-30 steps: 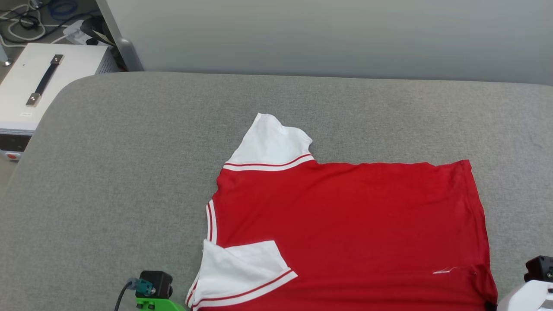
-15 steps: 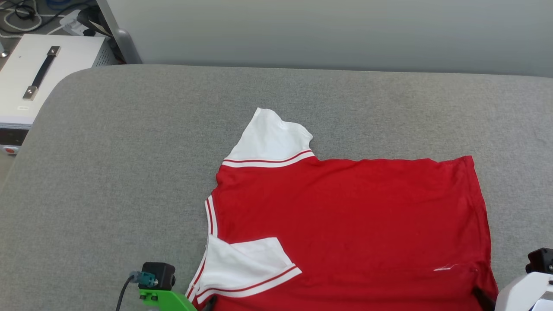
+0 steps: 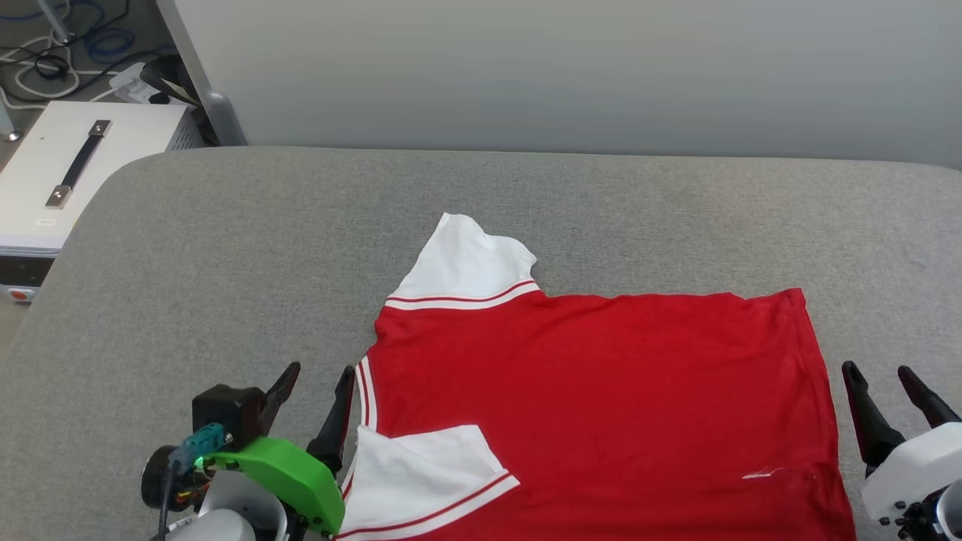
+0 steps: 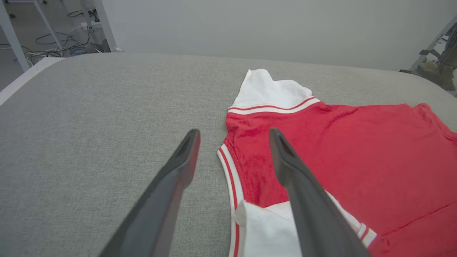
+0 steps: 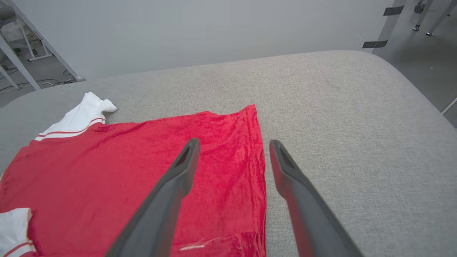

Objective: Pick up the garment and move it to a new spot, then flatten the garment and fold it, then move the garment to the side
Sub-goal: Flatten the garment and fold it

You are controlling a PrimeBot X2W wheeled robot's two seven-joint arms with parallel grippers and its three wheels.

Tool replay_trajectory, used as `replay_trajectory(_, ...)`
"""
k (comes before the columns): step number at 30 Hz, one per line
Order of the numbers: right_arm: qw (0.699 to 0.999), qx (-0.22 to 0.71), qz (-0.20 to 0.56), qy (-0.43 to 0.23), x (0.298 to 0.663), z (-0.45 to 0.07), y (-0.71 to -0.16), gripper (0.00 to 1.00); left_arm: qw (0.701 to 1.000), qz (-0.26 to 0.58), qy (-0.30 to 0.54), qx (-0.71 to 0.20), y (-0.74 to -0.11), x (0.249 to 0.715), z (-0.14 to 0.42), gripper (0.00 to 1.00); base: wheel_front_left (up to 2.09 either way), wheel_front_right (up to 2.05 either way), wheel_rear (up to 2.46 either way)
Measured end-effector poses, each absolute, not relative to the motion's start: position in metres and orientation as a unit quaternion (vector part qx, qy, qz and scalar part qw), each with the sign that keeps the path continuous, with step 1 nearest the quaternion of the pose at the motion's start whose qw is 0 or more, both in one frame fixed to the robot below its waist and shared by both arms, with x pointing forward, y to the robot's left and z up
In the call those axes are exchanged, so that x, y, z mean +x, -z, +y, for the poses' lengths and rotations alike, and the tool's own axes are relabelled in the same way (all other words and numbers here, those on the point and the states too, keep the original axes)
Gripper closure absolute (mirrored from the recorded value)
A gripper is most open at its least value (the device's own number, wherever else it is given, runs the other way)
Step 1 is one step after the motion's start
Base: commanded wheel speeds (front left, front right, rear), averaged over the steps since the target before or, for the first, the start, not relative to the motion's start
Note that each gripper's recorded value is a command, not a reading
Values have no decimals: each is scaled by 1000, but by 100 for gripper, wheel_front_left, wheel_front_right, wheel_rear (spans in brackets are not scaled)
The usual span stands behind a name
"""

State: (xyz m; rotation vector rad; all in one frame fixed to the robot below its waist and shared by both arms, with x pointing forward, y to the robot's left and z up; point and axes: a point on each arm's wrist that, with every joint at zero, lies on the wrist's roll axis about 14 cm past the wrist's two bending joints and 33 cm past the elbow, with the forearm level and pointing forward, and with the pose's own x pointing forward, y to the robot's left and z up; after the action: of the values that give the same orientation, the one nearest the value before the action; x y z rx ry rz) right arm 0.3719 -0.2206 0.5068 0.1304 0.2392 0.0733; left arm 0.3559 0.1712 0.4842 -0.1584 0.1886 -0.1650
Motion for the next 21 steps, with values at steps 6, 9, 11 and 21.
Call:
replay_trajectory(6,994,85,53,-50,374,-205,-522,0,992,33,98,-69,-506,366,160,0,0,0,0)
replay_trajectory(9,994,84,41,-51,375,-201,-522,0,992,27,105,-63,-506,373,157,0,0,0,0)
replay_trajectory(11,994,84,39,-53,376,-198,-520,0,992,21,116,-53,-508,380,154,0,0,0,0)
replay_trajectory(21,993,84,49,-59,401,-188,-506,0,970,64,227,54,-517,466,130,0,0,0,0)
